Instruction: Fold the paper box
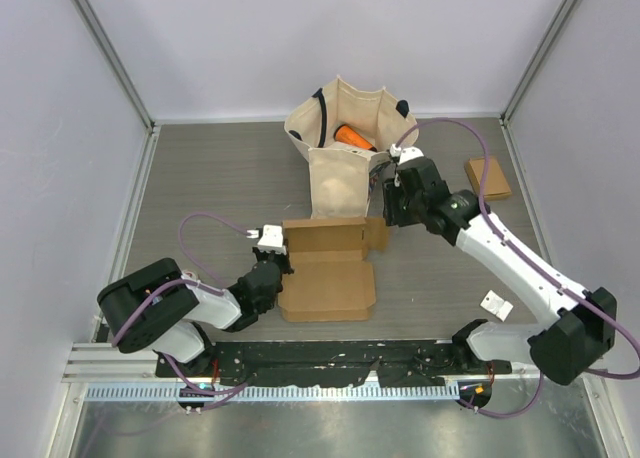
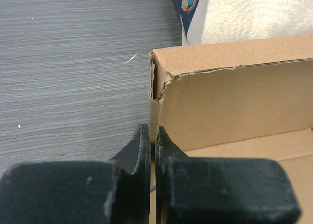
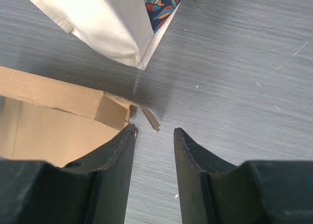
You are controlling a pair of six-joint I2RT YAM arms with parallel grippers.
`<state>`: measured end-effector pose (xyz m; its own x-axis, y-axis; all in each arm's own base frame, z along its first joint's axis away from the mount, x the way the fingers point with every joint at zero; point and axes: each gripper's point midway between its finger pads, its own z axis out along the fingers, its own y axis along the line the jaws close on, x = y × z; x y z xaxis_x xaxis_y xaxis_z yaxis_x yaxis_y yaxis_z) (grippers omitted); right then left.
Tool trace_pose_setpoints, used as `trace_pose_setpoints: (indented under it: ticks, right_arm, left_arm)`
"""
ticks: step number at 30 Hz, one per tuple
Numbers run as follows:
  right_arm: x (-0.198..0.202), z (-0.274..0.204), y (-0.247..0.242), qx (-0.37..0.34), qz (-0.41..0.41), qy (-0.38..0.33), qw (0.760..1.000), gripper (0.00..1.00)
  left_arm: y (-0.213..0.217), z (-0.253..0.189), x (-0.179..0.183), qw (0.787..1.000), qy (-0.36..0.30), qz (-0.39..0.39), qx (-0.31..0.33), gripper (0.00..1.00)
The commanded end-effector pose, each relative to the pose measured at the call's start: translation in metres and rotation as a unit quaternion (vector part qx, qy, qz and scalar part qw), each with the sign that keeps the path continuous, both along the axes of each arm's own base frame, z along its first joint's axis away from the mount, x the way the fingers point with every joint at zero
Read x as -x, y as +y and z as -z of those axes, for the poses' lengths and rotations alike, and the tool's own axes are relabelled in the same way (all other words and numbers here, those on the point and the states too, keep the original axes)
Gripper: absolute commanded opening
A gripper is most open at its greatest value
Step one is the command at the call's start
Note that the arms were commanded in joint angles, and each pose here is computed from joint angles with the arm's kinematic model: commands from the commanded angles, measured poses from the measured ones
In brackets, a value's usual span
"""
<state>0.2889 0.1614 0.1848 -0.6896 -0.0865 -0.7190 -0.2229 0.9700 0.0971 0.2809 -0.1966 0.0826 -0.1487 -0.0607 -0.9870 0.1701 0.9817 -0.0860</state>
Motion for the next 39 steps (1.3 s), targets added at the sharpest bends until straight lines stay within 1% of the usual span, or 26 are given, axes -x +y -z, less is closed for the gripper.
trace_pose_setpoints:
  ticks: [1,3,5,8,11,13,14,15,16,17,20,21,23,24,25,26,27,28,30,31,32,34,35,37,39]
  right_arm:
    - [-0.001,0.006,0.001,0.061,-0.117,0.046,0.990,0.43]
    - [-0.003,0.005,0.017,0.042,-0.155,0.048,0.986,0.44]
    - [-0.004,0.017,0.025,0.046,-0.180,0.073,0.980,0.43]
    - [-0.007,0.032,0.022,0.062,-0.180,0.086,0.978,0.43]
    - [-0.007,0.038,0.026,0.055,-0.185,0.096,0.977,0.40]
    - [-0.006,0.041,0.029,0.047,-0.179,0.102,0.977,0.30]
    - [-0.003,0.041,0.032,0.032,-0.170,0.113,0.979,0.22]
    - [-0.001,0.039,0.034,0.020,-0.161,0.120,0.979,0.04]
    - [0.001,0.036,0.037,0.007,-0.151,0.125,0.980,0.01]
    - [0.005,0.030,0.040,-0.021,-0.121,0.136,0.983,0.01]
    - [0.005,0.029,0.031,-0.049,-0.009,0.151,0.987,0.01]
    - [0.010,0.025,0.036,-0.092,0.040,0.164,0.981,0.01]
    - [0.016,0.034,0.042,-0.137,0.076,0.181,0.971,0.01]
    - [0.014,0.027,0.041,-0.167,0.119,0.173,0.963,0.02]
    - [0.016,0.030,0.038,-0.177,0.141,0.176,0.958,0.02]
    - [0.010,0.021,0.046,-0.208,0.138,0.158,0.955,0.04]
    - [0.010,0.018,0.049,-0.230,0.142,0.156,0.950,0.06]
    - [0.011,0.015,0.048,-0.248,0.159,0.149,0.944,0.06]
    - [0.011,0.016,0.045,-0.260,0.173,0.141,0.939,0.08]
    - [0.018,0.023,0.044,-0.275,0.184,0.151,0.932,0.09]
    - [0.014,0.017,0.052,-0.302,0.171,0.137,0.928,0.09]
    - [0.020,0.024,0.056,-0.323,0.164,0.145,0.921,0.10]
    - [0.018,0.017,0.058,-0.340,0.156,0.132,0.918,0.12]
    - [0.021,0.017,0.058,-0.340,0.145,0.128,0.920,0.15]
    - [0.026,0.012,0.053,-0.323,0.123,0.114,0.932,0.25]
  left_arm:
    - [0.000,-0.004,0.000,1.000,-0.007,-0.006,0.011,0.00]
    - [0.000,-0.003,0.001,1.000,-0.006,-0.006,0.014,0.00]
    - [-0.001,-0.002,0.001,1.000,-0.006,-0.006,0.015,0.00]
    - [0.000,-0.002,0.001,1.000,-0.006,-0.007,0.015,0.00]
    - [0.001,-0.002,0.001,1.000,-0.007,-0.009,0.015,0.00]
    - [0.000,-0.003,0.001,1.000,-0.007,-0.008,0.015,0.00]
    - [0.000,-0.003,0.001,1.000,-0.007,-0.008,0.015,0.00]
    - [-0.001,-0.002,0.001,1.000,-0.007,-0.006,0.014,0.00]
    - [-0.002,-0.002,0.001,1.000,-0.007,-0.005,0.014,0.00]
    - [-0.002,-0.002,0.001,1.000,-0.007,-0.004,0.013,0.00]
    - [-0.006,-0.003,0.002,1.000,-0.008,0.000,0.012,0.00]
    - [-0.005,-0.002,0.002,1.000,-0.008,0.000,0.012,0.00]
    - [-0.006,-0.002,0.002,1.000,-0.008,0.001,0.011,0.00]
    - [-0.006,-0.003,0.002,1.000,-0.009,0.000,0.012,0.00]
    - [-0.007,-0.003,0.002,1.000,-0.009,0.001,0.012,0.00]
    - [-0.007,-0.002,0.002,1.000,-0.009,0.002,0.011,0.00]
    - [-0.007,-0.003,0.003,1.000,-0.009,0.003,0.011,0.00]
    - [-0.008,-0.004,0.003,1.000,-0.010,0.003,0.011,0.00]
    - [-0.007,-0.003,0.003,1.000,-0.010,0.002,0.009,0.00]
    - [-0.007,-0.004,0.003,1.000,-0.011,0.002,0.010,0.00]
    - [-0.006,-0.004,0.003,1.000,-0.011,0.000,0.009,0.00]
    - [-0.007,-0.004,0.003,1.000,-0.012,0.000,0.009,0.00]
    - [-0.007,-0.004,0.003,1.000,-0.012,0.001,0.008,0.00]
    - [-0.007,-0.004,0.003,1.000,-0.012,0.001,0.008,0.00]
    - [-0.007,-0.004,0.003,1.000,-0.012,0.001,0.008,0.00]
